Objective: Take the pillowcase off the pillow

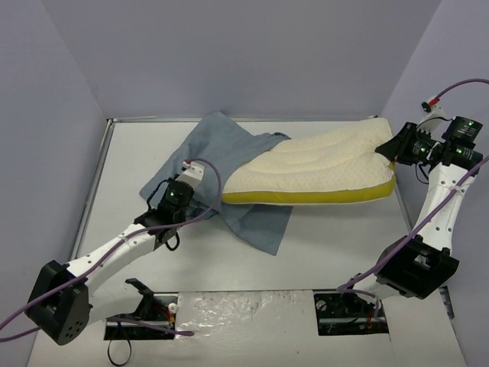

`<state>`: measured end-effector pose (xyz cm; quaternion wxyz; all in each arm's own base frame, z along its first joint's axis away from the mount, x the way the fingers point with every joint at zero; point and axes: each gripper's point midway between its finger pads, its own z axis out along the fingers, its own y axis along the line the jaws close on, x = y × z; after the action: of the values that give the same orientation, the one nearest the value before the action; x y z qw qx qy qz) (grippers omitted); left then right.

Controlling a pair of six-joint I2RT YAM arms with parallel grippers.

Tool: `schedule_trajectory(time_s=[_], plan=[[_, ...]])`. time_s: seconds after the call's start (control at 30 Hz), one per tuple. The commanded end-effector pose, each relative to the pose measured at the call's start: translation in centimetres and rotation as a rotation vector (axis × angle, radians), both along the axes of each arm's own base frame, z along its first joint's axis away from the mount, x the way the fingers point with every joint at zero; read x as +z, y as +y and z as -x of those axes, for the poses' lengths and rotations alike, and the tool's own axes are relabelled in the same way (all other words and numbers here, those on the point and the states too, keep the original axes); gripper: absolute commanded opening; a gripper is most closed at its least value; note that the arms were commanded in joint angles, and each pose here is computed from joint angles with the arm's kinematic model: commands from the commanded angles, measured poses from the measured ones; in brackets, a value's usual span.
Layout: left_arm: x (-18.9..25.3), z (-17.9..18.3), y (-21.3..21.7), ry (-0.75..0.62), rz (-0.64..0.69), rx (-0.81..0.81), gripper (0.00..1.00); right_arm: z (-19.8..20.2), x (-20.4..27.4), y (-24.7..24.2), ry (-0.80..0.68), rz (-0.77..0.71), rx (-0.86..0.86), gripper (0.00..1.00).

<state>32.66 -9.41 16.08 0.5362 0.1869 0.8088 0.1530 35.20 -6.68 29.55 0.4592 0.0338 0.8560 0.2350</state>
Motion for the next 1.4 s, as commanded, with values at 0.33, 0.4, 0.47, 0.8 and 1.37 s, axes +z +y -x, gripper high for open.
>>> schedule_trajectory(time_s=[0.33, 0.4, 0.47, 0.8, 1.37], plan=[[5.3, -1.3, 10.1, -0.151, 0.142, 0.384, 0.02, -0.5, 7.9, -5.6, -0.261, 0.225, -0.158, 0.0], [6.6, -1.7, 11.6, -0.181, 0.178, 0.426, 0.02, -0.6, 8.4, -5.7, -0.274, 0.225, -0.152, 0.0], [7.8, -2.0, 12.5, -0.206, 0.198, 0.448, 0.02, -0.8, 8.8, -5.8, -0.282, 0.227, -0.146, 0.0], [13.3, -2.4, 14.9, -0.374, 0.367, 0.455, 0.02, -3.8, 4.2, -2.3, -0.178, 0.476, -0.003, 0.0], [19.0, -2.7, 9.7, -0.351, 0.429, 0.122, 0.02, -10.7, 0.1, 1.3, -0.122, 0.763, -0.124, 0.37]])
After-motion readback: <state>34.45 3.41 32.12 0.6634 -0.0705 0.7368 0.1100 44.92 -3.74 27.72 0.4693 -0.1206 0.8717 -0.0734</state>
